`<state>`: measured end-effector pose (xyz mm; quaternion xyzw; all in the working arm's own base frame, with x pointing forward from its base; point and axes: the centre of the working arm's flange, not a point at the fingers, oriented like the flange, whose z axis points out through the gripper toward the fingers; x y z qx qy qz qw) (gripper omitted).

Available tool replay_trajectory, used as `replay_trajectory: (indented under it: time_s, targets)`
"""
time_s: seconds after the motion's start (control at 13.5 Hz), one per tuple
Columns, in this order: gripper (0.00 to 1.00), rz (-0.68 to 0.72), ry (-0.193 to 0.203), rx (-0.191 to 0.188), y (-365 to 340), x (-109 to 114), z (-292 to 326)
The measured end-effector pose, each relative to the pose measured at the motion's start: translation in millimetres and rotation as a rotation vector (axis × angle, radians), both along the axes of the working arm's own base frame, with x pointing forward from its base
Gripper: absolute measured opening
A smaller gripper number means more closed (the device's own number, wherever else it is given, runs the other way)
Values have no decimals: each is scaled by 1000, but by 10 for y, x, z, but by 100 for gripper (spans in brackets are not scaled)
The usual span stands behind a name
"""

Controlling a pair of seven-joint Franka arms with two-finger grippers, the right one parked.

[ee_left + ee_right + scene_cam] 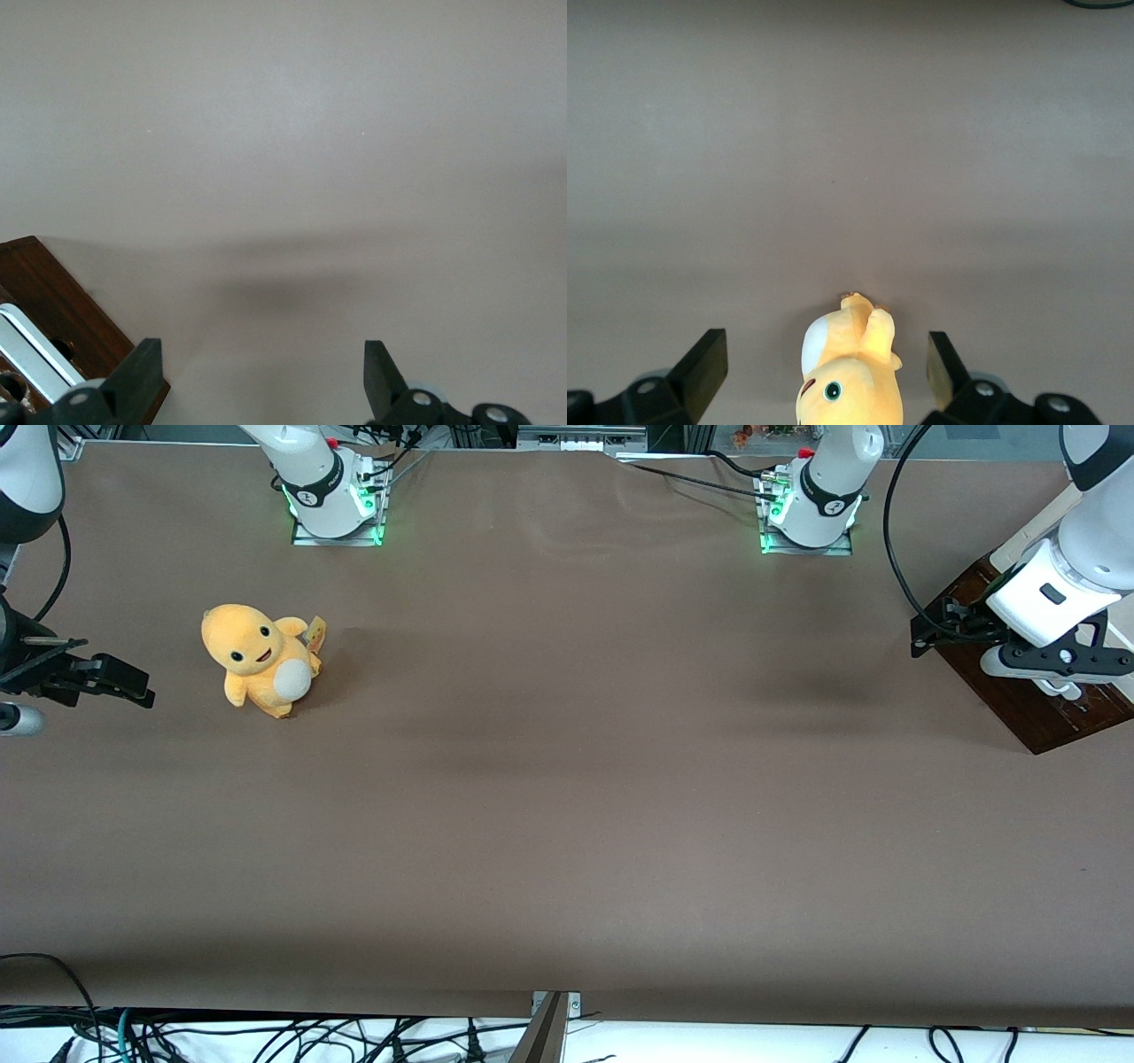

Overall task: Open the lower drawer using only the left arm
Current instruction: 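Move the left gripper toward the wooden cabinet's lower drawer handle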

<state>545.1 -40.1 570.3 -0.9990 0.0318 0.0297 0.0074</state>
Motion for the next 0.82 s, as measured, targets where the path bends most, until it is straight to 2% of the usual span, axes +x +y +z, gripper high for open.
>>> replay_trajectory:
  time_s: [0.37,0.82]
  targets:
    - [100,0,4,0,-1,7,-19]
    - [100,0,34,0,0,77,-186]
